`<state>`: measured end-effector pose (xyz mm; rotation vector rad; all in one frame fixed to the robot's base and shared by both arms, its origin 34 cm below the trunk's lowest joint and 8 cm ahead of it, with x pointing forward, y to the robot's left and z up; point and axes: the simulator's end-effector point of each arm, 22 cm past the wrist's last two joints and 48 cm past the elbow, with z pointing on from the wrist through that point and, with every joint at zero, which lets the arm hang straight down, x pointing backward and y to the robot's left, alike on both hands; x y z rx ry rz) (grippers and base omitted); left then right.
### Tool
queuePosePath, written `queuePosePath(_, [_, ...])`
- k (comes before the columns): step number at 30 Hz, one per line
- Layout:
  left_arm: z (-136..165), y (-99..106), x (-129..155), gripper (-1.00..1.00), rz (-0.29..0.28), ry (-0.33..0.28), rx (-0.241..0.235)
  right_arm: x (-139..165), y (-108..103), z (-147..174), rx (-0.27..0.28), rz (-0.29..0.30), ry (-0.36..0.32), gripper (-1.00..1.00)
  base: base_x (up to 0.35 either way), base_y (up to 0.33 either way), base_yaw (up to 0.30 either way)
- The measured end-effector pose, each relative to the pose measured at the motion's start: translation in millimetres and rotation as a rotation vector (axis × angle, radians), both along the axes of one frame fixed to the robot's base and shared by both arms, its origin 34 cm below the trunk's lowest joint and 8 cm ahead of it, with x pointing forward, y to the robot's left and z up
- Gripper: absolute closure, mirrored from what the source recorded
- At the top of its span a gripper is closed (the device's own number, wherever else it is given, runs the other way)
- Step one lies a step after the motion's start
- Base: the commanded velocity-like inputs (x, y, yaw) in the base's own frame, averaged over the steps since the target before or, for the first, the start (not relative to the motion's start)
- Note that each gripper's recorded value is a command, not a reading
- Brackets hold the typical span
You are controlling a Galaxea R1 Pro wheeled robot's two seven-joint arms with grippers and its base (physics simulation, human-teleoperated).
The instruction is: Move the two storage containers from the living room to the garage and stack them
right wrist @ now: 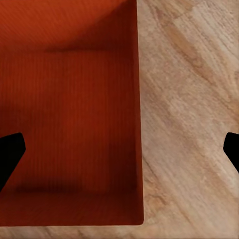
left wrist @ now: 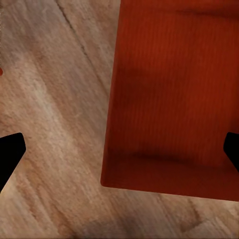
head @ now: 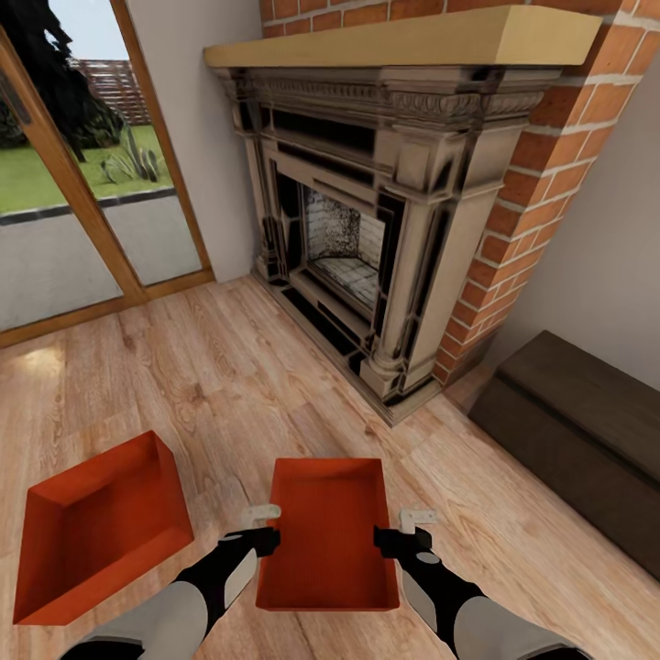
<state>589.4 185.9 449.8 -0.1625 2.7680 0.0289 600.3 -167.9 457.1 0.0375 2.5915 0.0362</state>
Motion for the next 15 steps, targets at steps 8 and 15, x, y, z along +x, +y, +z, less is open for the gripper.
queuePosePath(8, [-14.5,2.1,-1.3,-1.0,-0.005,0.002,0.006,-1.8,0.1,-14.8,-0.002,0.005,0.004,-1.0,0.0,0.0,0.0])
queuePosePath(15, [-28.8,4.4,-5.3,-1.0,-0.007,0.007,0.013,-3.9,-5.7,-28.8,-0.014,0.012,0.009,-1.0,0.0,0.0,0.0])
